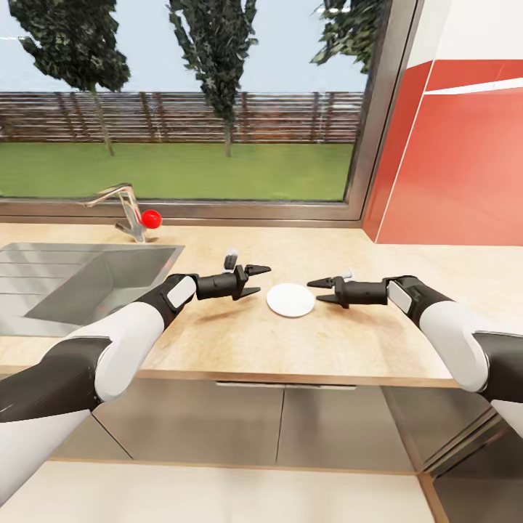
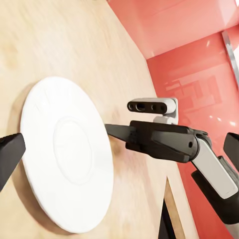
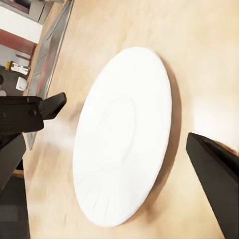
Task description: Set up a coffee station on the kitchen countertop: keep the coffee maker on the countertop, move the bottle of coffee from the kitchen shelf to the counter next to the coffee maker, place a paper coffee filter on top of the coffee maker, put the saucer next to the coffee maker with the coffee cup on the saucer, and place the electric kettle next to the coffee maker.
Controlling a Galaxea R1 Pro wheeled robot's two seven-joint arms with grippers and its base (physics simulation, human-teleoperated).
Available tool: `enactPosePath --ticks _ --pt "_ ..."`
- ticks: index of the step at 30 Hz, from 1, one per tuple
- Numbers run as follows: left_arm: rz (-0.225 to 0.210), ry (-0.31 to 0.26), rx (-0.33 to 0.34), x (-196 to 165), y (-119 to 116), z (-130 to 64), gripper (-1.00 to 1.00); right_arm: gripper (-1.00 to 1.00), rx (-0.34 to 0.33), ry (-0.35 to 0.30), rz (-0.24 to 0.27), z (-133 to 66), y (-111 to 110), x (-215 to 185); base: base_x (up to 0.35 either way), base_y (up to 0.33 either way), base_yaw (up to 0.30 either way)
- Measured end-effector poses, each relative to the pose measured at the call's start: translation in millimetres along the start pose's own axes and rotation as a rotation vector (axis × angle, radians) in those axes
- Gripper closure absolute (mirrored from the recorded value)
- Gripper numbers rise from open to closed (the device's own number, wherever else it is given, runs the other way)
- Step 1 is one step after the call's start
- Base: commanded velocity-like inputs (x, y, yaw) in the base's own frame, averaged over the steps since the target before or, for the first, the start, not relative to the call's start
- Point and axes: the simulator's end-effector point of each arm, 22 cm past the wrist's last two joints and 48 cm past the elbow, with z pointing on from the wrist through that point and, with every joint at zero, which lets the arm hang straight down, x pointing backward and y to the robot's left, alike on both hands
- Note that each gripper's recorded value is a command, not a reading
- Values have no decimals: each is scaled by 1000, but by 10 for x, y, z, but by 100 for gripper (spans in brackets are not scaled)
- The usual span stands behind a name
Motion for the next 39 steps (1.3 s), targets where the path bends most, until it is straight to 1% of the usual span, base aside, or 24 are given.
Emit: enactPosePath --ticks 9,15,22,27,31,34,39 --pt "-2 0 2 4 0 0 -100 -100 -15 0 4 53 53 9 3 0 0" --pt "-5 2 32 13 -59 -2 -100 -100 -17 1 3 64 61 14 0 0 0" --pt "-9 5 36 27 -59 0 -100 -100 -17 2 3 66 61 15 0 0 0" --pt "-36 18 18 109 39 4 -100 -100 -17 2 3 66 61 15 0 0 0" --pt "-42 21 14 121 55 5 -100 -100 -17 2 3 66 61 15 0 0 0" --pt "-42 24 10 130 67 5 -100 -100 -17 2 3 66 61 15 0 0 0" --pt "-21 50 -22 191 139 2 -100 -100 -17 2 3 66 62 15 0 0 0"
